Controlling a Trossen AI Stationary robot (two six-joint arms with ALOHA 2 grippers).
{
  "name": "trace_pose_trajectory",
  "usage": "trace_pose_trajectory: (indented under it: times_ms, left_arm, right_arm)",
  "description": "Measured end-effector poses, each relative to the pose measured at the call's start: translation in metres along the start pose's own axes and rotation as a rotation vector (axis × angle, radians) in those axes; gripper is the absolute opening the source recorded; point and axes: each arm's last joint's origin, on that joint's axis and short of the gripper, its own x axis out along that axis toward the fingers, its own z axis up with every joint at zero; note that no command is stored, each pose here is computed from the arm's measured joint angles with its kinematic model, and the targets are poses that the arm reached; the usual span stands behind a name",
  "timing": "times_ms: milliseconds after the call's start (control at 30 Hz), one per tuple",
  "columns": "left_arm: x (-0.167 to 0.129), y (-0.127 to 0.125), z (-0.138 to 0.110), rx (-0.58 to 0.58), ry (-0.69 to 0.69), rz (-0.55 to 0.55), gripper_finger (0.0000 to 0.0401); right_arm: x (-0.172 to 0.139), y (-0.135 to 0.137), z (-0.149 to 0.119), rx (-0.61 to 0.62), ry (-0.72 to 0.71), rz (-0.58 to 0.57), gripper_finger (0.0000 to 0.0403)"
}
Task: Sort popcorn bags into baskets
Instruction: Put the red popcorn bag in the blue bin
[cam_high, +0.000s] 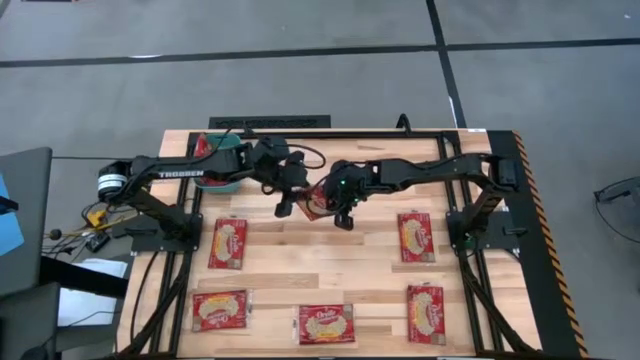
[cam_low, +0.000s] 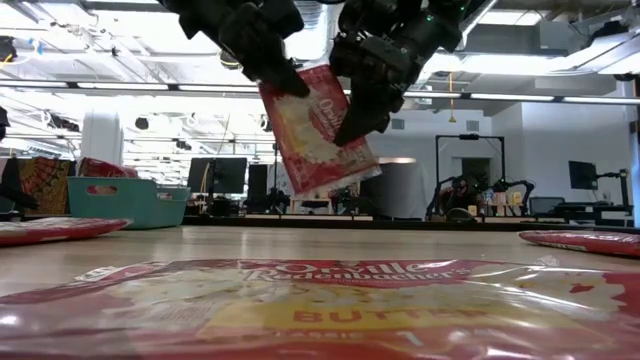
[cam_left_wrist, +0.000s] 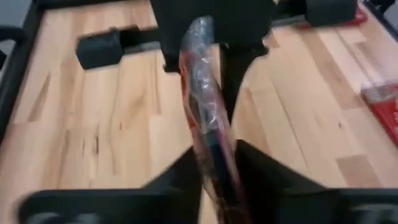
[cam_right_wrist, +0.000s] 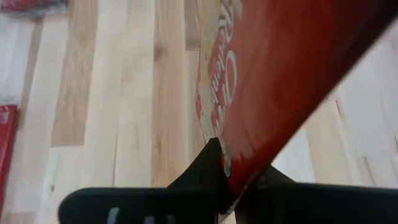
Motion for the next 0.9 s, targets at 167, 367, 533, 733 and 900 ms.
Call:
trace_pose_trajectory:
  times_ms: [167,367,533,733,900]
  left_arm:
    - [-0.003,0.001,0.0,0.015,0.021,0.05,0.0014]
    - [-0.016,-0.002,-0.003,0.008,-0.009,0.101,0.0006]
    - [-0.032,-0.008,-0.025,-0.051,-0.063,0.143,0.0003]
    - [-0.067,-0.018,-0.054,-0.131,-0.335,0.276,0.0002]
    - [-0.08,-0.038,-0.089,-0.19,-0.641,0.255,0.0002]
  right_arm:
    - [0.0,0.001,0.0,-0.015,-0.002,-0.012,0.0068]
    - [-0.003,0.002,0.0,-0.027,-0.104,-0.105,0.0144]
    - [-0.012,-0.001,-0.012,0.005,-0.328,-0.122,0.0211]
    - [-0.019,-0.003,-0.039,0.13,-0.68,-0.142,0.0249]
    - [-0.021,0.013,-0.061,0.159,-0.96,-0.068,0.0249]
